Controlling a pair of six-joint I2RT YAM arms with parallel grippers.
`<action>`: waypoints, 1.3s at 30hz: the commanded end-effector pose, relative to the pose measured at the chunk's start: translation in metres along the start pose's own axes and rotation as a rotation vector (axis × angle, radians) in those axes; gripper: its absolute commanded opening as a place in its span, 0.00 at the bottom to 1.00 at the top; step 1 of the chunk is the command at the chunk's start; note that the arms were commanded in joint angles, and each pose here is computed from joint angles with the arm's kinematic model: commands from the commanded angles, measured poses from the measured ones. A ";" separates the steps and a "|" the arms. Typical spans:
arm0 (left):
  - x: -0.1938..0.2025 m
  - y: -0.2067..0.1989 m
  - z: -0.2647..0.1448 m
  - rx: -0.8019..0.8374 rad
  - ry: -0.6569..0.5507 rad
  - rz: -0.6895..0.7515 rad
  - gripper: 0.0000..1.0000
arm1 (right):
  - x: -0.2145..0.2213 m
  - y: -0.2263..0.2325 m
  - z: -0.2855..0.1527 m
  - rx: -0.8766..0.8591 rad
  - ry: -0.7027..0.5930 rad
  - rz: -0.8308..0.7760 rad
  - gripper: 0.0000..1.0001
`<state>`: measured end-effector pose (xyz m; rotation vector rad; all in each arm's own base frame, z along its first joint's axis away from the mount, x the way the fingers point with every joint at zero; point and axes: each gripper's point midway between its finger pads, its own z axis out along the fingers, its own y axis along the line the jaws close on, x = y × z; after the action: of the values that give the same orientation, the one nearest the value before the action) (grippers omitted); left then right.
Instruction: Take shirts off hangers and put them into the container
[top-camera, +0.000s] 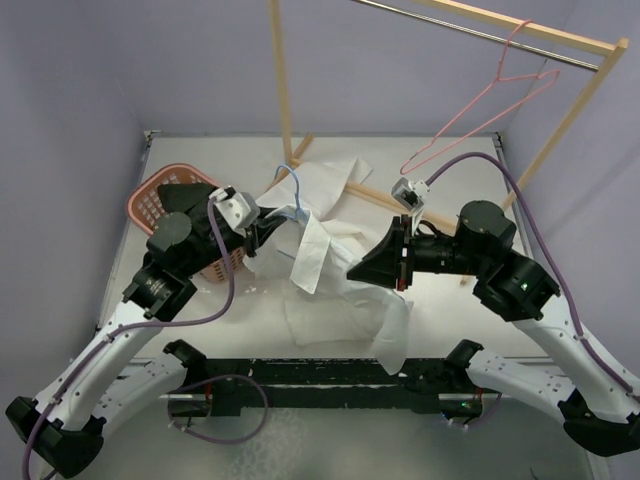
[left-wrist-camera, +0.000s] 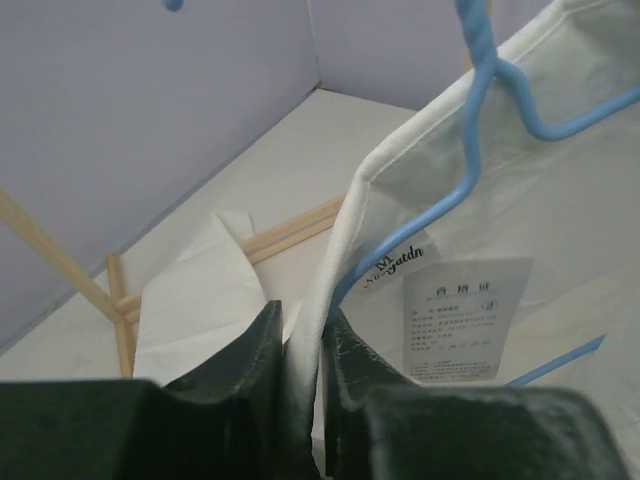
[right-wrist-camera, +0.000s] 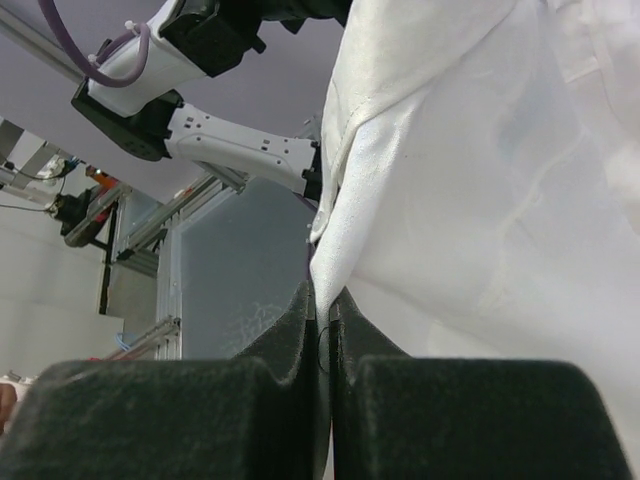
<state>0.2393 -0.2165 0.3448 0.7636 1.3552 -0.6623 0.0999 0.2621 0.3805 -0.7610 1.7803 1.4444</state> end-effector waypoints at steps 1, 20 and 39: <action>-0.017 0.022 -0.011 -0.129 -0.002 0.094 0.12 | -0.016 0.015 -0.007 -0.039 -0.060 -0.083 0.00; -0.050 0.088 -0.056 -0.509 0.228 0.210 0.00 | -0.057 -0.061 -0.033 0.518 -0.024 -0.188 0.58; -0.083 0.065 -0.078 -0.424 0.181 0.209 0.00 | -0.121 -0.080 -0.091 0.901 -0.011 -0.358 0.59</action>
<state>0.2414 -0.1148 0.4106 0.6459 1.5649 -0.0890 0.2214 0.1816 0.4648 -0.4796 1.7975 0.4838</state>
